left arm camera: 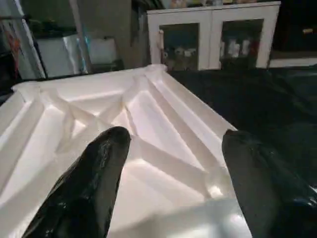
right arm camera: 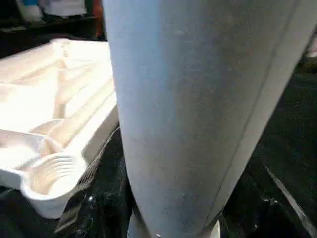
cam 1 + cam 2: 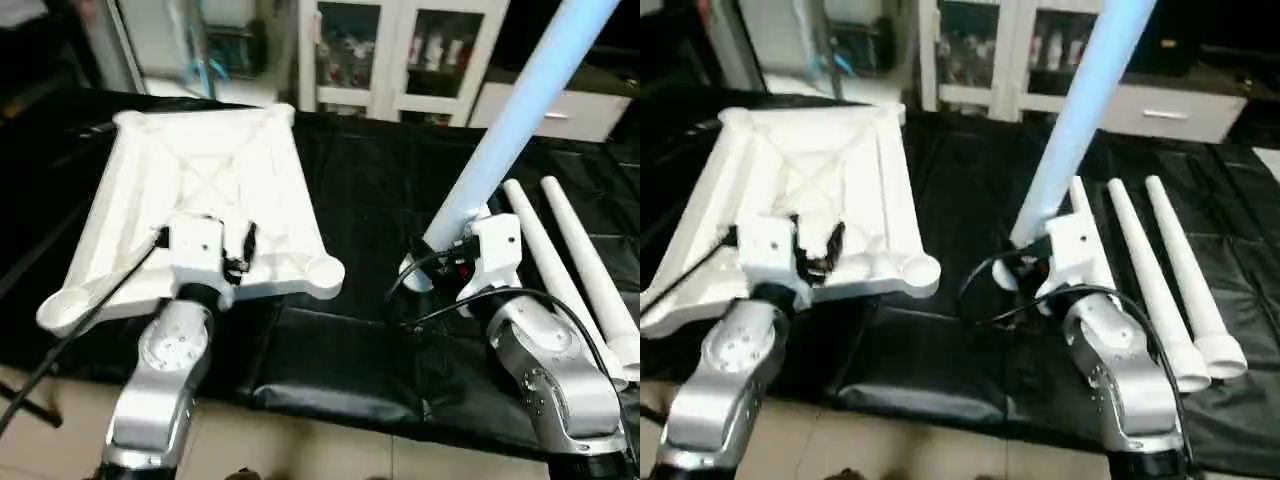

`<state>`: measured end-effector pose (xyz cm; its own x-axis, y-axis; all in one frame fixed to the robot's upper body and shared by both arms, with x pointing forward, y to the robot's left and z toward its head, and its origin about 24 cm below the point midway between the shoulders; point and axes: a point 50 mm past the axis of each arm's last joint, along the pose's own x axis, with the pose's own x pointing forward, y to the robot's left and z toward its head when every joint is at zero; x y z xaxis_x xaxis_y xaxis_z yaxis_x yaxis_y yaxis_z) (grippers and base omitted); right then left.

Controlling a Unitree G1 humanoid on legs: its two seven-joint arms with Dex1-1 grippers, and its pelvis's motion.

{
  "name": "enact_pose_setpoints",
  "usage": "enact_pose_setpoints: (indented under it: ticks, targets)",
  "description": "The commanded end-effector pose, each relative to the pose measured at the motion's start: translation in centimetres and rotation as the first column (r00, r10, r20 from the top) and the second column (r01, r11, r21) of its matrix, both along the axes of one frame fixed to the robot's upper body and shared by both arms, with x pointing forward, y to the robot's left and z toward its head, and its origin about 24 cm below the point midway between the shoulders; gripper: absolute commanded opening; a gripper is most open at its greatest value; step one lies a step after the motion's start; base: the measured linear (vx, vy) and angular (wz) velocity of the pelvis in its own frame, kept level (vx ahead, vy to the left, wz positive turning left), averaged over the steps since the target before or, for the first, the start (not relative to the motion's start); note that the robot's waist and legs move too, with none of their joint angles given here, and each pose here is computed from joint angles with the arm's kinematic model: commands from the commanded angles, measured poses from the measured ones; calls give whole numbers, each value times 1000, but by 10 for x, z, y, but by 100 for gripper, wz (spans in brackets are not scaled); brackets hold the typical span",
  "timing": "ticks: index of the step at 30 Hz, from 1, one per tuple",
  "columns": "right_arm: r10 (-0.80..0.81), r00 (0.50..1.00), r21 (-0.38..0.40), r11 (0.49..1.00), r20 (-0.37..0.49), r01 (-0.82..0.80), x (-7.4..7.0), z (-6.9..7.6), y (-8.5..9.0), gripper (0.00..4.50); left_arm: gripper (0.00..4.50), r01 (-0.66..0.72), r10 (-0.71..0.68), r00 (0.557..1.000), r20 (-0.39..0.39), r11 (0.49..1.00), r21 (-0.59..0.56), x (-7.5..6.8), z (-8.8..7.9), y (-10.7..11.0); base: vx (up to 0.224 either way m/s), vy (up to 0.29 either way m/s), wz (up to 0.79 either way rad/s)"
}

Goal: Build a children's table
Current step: Pick table leg

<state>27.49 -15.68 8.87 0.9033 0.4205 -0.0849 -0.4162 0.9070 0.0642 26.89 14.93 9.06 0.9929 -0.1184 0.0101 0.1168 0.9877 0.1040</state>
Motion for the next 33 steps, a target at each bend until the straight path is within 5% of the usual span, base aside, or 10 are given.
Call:
enact_pose_setpoints:
  ticks: [1,27,31,33]
  targets:
    - [42,999,36,998,5,-42,0,3,6,186,342,15,-16,999,31,1000,5,-2,7,0,-56,-47,-10]
    - [212,977,12,977,1,-212,-5,5,14,186,342,89,-89,996,-1,996,-9,-14,0,2,100,-5,3]
    - [237,972,39,971,2,-237,-6,6,17,186,342,172,-172,985,-30,985,2,-17,-5,3,129,71,2]
    - [241,971,46,970,5,-241,-6,6,18,186,377,230,-230,973,-39,973,-4,-20,-7,2,-1,58,-1]
